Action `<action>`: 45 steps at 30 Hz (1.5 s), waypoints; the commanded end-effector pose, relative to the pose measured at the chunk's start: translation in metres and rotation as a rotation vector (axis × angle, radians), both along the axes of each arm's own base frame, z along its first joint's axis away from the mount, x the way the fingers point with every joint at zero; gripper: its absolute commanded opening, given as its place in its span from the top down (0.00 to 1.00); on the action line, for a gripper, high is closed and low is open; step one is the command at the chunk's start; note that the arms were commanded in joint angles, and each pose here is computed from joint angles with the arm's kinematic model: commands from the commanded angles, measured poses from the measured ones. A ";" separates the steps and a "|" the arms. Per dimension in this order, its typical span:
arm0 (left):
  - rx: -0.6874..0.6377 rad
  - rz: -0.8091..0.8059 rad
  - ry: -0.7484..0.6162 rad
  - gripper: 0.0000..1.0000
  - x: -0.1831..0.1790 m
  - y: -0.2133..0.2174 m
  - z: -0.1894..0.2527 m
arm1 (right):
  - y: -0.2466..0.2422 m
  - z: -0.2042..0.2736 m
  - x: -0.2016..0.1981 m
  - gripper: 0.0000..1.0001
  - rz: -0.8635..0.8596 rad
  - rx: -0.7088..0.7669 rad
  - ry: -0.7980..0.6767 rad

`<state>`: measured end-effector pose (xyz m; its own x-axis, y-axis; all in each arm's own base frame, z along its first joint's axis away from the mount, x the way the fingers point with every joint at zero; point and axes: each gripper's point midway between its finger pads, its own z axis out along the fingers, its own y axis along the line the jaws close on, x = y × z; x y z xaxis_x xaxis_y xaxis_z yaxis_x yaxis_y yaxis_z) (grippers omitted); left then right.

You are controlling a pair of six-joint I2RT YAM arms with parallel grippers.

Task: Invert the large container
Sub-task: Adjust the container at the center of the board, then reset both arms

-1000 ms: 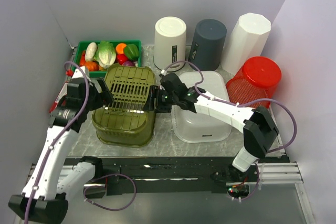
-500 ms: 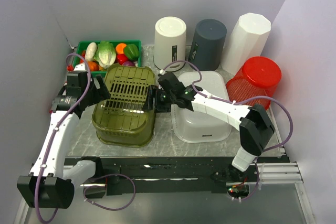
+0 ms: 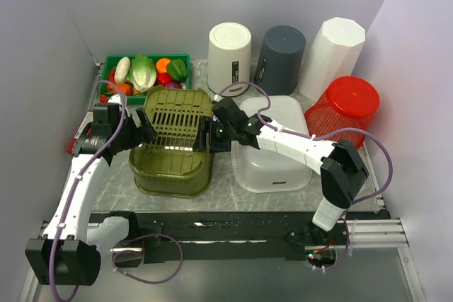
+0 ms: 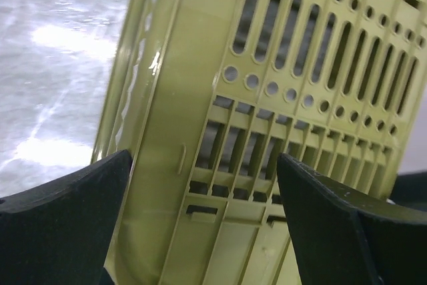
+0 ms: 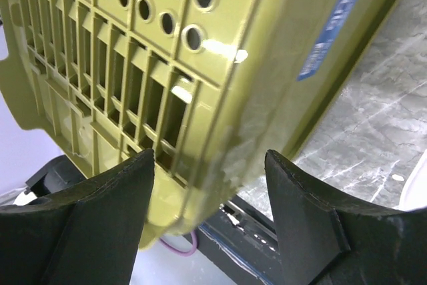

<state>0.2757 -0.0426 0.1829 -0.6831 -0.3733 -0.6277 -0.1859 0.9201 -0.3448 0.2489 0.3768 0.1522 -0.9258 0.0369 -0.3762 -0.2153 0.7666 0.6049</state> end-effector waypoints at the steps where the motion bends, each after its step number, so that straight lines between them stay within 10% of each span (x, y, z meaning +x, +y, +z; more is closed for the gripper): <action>1: -0.124 -0.100 -0.032 0.04 -0.007 -0.028 0.007 | -0.005 0.011 0.009 0.26 -0.010 -0.006 -0.047; 21: -0.223 -0.162 -0.057 0.04 -0.041 -0.046 0.001 | -0.040 0.021 0.002 0.25 -0.068 -0.074 -0.113; 45: -0.044 0.197 -0.490 0.04 -0.042 0.024 0.097 | -0.177 0.125 0.011 0.15 -0.363 -0.118 -0.724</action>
<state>0.2286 -0.0352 0.2511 -0.3344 -0.5196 -0.7863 -0.1373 0.8523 -0.5048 0.2499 0.2353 0.2660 -0.5101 0.1618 -0.8447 -0.3345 0.8675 0.3682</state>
